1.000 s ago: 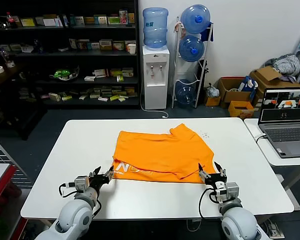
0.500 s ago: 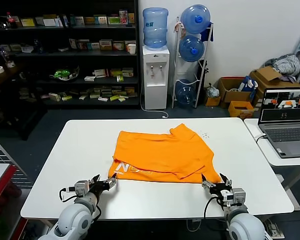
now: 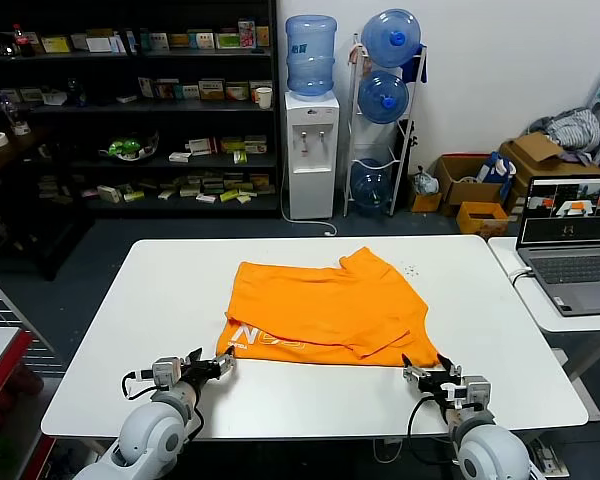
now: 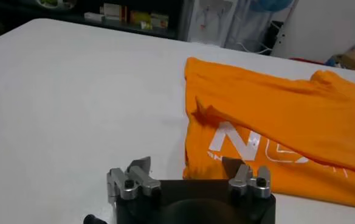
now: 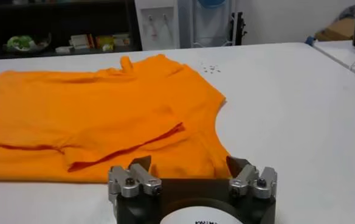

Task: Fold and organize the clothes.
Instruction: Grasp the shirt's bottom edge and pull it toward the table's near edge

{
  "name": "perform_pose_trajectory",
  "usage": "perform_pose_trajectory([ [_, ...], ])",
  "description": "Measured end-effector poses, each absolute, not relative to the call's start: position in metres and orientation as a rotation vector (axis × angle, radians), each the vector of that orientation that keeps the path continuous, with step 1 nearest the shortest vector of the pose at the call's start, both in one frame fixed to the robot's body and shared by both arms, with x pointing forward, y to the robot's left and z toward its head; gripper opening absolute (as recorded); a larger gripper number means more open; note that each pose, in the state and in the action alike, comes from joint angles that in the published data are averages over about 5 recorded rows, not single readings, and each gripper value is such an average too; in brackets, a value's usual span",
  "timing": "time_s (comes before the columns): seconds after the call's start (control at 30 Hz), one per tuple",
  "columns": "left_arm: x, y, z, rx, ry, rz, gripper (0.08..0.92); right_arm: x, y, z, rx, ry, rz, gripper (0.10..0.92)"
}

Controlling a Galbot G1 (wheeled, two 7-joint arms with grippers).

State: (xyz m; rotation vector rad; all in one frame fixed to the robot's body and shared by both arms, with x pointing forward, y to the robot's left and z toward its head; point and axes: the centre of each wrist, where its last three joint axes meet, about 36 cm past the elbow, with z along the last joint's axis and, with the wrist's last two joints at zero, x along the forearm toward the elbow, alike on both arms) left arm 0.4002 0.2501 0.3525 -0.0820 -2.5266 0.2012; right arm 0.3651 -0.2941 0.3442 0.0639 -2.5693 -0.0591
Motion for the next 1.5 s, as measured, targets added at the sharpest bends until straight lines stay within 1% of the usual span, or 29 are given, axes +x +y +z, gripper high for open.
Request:
perform_pose_trajectory([
  [0.6, 0.404, 0.246, 0.347, -0.092, -2.537, 0.183, 0.221, 0.362, -0.296, 0.345, 0.042, -2.570, -0.068, 0.167],
  [0.63, 0.403, 0.247, 0.348, -0.091, -2.538, 0.181, 0.187, 0.362, -0.297, 0.345, 0.041, -2.571, -0.068, 0.147],
  [0.73, 0.401, 0.248, 0.349, -0.087, -2.543, 0.177, 0.115, 0.360, -0.298, 0.347, 0.037, -2.572, -0.068, 0.124],
  [0.83, 0.398, 0.250, 0.353, -0.081, -2.547, 0.174, 0.090, 0.358, -0.300, 0.351, 0.032, -2.573, -0.067, 0.124],
  [1.17, 0.381, 0.260, 0.374, -0.063, -2.548, 0.171, 0.090, 0.340, -0.307, 0.369, 0.021, -2.570, -0.049, 0.124],
  [1.5, 0.344, 0.267, 0.398, -0.049, -2.505, 0.188, 0.090, 0.300, -0.306, 0.385, 0.021, -2.532, -0.026, 0.124],
])
